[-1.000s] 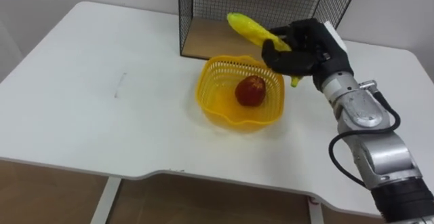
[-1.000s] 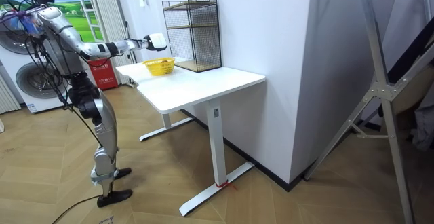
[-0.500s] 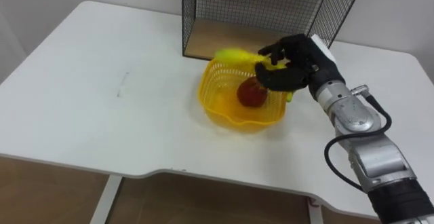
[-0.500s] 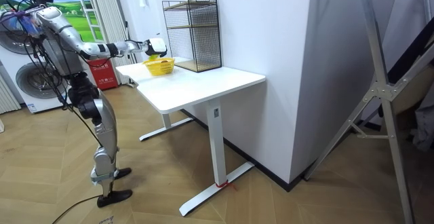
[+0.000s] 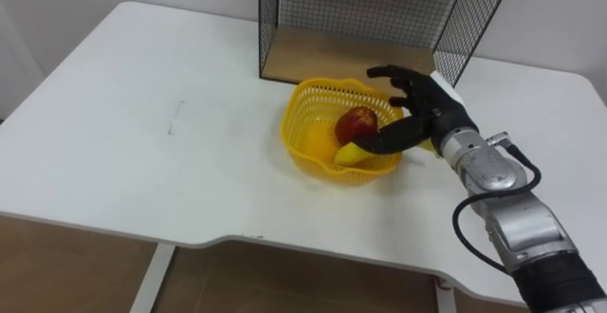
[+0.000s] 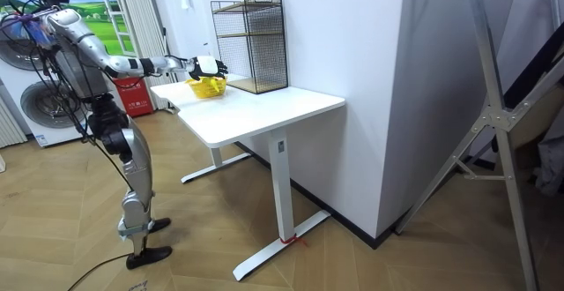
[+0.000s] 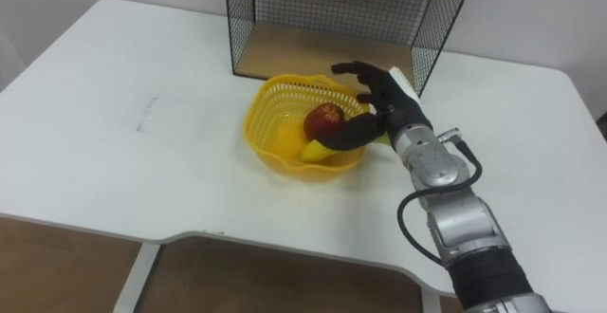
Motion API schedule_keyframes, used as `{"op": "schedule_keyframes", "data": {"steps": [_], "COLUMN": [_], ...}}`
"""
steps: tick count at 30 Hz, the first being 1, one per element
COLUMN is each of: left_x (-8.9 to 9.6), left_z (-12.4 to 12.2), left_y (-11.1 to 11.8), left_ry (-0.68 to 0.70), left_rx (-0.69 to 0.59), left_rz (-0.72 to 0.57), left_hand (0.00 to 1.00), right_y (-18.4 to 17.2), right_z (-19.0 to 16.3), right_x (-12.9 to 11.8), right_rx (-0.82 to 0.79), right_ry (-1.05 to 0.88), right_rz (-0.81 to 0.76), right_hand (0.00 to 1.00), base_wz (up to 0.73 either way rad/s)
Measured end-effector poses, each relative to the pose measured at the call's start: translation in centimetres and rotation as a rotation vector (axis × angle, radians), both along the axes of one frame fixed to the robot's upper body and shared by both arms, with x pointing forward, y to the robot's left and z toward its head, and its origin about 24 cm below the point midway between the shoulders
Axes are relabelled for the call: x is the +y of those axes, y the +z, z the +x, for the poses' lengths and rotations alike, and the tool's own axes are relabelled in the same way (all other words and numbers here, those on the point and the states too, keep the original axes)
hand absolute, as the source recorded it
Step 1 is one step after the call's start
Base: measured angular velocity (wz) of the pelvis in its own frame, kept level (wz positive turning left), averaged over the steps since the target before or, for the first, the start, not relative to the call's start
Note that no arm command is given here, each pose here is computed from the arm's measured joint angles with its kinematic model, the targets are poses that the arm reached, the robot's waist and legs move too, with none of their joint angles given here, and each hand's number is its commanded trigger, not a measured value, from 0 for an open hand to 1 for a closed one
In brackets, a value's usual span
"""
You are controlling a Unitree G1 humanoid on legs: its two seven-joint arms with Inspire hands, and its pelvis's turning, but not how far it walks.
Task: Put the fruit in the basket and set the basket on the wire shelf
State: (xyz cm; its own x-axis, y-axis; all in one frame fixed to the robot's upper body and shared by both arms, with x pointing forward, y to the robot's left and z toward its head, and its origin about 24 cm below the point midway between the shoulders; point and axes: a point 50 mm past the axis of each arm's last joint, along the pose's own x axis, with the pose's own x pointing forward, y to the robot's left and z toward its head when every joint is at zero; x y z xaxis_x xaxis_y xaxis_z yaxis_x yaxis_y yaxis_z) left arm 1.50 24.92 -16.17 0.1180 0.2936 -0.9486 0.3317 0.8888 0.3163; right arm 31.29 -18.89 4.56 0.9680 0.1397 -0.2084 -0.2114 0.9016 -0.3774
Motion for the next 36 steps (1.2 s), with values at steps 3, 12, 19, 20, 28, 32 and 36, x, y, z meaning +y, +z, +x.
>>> {"op": "schedule_keyframes", "data": {"steps": [3, 12, 19, 20, 28, 32, 36], "left_x": [0.0, 0.0, 0.1, 0.1, 0.1, 0.1, -0.2], "left_z": [0.0, -0.2, -0.2, -0.2, -0.2, -0.3, -0.1], "left_y": [0.0, 0.0, 0.0, 0.0, 0.0, 0.0, 0.0], "left_ry": [0.000, 0.003, 0.003, 0.003, 0.004, -0.001, -0.017], "left_rx": [0.002, 0.010, 0.013, 0.014, 0.010, 0.007, 0.006], "left_rz": [0.000, 0.002, 0.005, 0.006, 0.007, 0.009, 0.003], "left_hand": [0.00, 0.00, 0.00, 0.00, 0.00, 0.00, 0.00], "right_y": [0.0, 0.0, -0.1, -0.1, -0.1, 0.1, 1.3], "right_z": [0.0, 0.0, -0.1, -0.1, -0.1, -0.1, 0.0], "right_x": [0.0, 0.0, -0.1, -0.1, 0.1, 0.3, 1.1], "right_rx": [-0.002, -0.002, -0.001, -0.001, 0.018, 0.020, -0.021], "right_ry": [-0.006, -0.006, -0.016, -0.017, -0.025, -0.026, 0.021], "right_rz": [0.002, 0.001, 0.008, 0.008, 0.153, 0.237, 0.281], "right_hand": [0.00, 0.00, 0.00, 0.00, 0.00, 0.00, 0.00], "base_wz": [0.00, 0.00, 0.00, 0.00, 0.00, 0.00, 0.00]}}
